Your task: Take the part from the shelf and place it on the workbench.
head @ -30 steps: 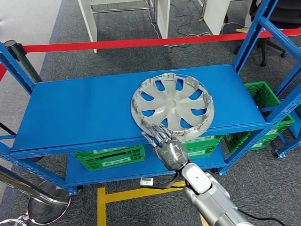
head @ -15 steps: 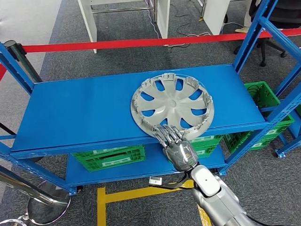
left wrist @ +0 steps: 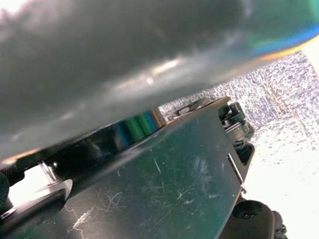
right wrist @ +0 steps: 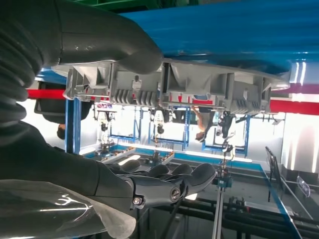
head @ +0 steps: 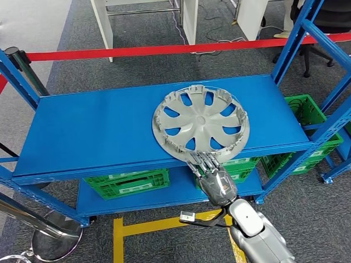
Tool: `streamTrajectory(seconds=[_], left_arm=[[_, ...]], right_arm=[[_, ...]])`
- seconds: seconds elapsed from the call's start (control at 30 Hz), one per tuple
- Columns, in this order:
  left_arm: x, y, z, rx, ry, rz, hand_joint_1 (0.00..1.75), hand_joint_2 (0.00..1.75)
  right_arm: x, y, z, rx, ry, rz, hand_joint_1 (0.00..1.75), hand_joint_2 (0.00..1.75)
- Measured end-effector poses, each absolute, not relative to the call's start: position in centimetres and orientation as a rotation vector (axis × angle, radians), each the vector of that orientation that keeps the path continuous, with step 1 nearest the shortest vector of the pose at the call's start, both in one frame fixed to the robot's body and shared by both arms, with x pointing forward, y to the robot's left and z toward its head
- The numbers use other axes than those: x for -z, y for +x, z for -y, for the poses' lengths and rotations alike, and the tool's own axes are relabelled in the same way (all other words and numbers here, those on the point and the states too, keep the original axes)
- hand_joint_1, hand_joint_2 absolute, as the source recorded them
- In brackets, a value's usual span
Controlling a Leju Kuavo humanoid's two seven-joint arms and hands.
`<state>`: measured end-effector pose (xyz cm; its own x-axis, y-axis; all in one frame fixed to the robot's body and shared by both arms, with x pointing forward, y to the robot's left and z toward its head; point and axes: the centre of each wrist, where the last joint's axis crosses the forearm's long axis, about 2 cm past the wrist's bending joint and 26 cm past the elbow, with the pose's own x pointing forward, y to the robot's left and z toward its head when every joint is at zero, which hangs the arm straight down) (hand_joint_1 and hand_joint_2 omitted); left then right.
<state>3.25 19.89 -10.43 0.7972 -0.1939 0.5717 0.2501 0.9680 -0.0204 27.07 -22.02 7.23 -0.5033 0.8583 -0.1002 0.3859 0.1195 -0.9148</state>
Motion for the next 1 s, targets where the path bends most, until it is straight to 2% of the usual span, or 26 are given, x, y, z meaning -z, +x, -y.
streamTrajectory(seconds=[0.57,1.0], left_arm=[[10.5,3.2,-20.0,0.186,-0.154,0.593,0.00,0.00],[10.5,3.3,-20.0,0.238,-0.146,0.574,0.00,0.00]], right_arm=[[-7.5,27.2,22.0,-1.365,-1.197,1.963,0.00,1.75],[-8.3,29.4,22.2,-1.353,-1.274,1.918,0.00,1.75]])
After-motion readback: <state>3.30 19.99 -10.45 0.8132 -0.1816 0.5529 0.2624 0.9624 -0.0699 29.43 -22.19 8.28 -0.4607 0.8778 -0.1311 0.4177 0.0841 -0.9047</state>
